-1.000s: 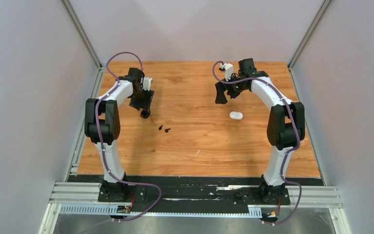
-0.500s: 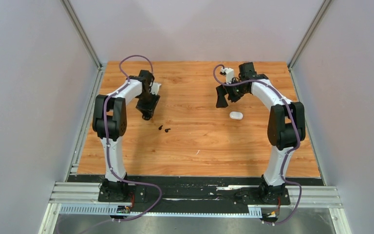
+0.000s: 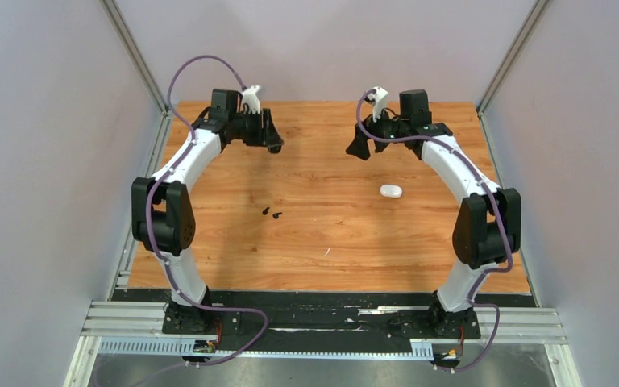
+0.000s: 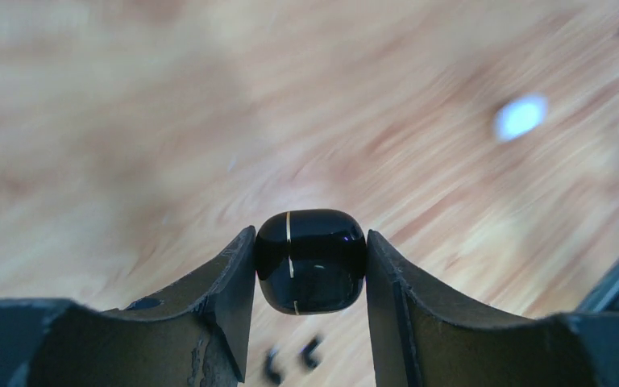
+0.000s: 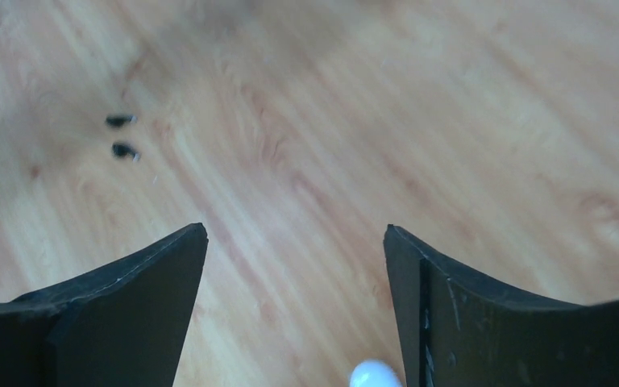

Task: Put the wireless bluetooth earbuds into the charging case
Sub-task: Pick up the charging case from the center of the board, then pass from the left arm to the right

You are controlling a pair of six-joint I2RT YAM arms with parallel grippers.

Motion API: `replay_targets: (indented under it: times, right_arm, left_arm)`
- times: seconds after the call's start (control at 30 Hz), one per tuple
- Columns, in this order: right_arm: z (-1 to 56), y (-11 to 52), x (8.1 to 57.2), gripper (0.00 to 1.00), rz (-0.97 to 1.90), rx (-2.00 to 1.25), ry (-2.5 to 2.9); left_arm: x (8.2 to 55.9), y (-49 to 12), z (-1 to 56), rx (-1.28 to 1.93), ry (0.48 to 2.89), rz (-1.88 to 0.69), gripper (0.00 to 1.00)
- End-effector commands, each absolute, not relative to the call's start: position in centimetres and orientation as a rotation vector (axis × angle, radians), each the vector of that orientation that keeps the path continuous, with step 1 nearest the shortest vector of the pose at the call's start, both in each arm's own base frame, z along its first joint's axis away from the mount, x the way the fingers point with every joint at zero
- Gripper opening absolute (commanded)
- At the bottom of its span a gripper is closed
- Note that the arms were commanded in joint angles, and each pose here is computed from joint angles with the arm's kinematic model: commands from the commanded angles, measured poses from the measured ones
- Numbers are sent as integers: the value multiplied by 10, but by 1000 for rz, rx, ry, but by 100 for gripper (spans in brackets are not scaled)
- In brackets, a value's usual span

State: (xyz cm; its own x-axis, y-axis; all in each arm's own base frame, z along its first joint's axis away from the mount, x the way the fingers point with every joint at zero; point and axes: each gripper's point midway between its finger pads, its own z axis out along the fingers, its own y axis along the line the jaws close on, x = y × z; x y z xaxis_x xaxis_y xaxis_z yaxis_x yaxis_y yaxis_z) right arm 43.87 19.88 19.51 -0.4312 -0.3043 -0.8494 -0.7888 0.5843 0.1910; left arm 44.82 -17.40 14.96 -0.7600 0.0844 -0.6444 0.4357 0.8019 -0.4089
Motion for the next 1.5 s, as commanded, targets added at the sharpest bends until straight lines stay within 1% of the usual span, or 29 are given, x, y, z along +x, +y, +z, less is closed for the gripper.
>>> replay_targets:
  times: [0.0,0.03,0.1,0.2,0.3,0.4,0.6,0.83,1.1,1.27,1.47]
  right_arm:
    - [271,244,462,82,592,-801,1645]
    - [278,254,467,82,547,-784,1597]
    - [282,275,472,82,530,-756,1560]
    - [283,300,481,78,596,-685,1591]
    - [280,319,491,76,667,-587,1636]
    - [278,335,494,76,714,-569,1646]
    - [268,351,502,75,789,-544,1680]
    - [276,373,496,74,891,-608,1637]
    - [264,384,501,72,893,-597,1663]
    - [262,388,504,66,870,-580,1652]
    - [261,391,511,54,851,-567,1637]
  left_arm:
    - [491,-209,248,140,1989,-1048,0]
    - [500,-213,249,32,2002,-1119,0]
    - [510,-217,255,-34,1976,-1165,0]
    - [517,-215,254,-114,1979,-1194,0]
    - [519,-214,248,-214,2009,-1249,0]
    - [519,-212,248,-268,2012,-1292,0]
    - [519,-213,247,-302,2010,-1331,0]
    - [519,-210,244,-322,2015,-1321,0]
    - [517,-210,251,-299,1993,-1331,0]
    - [515,-210,253,-293,1989,-1333,0]
    - [515,-211,254,-282,1981,-1338,0]
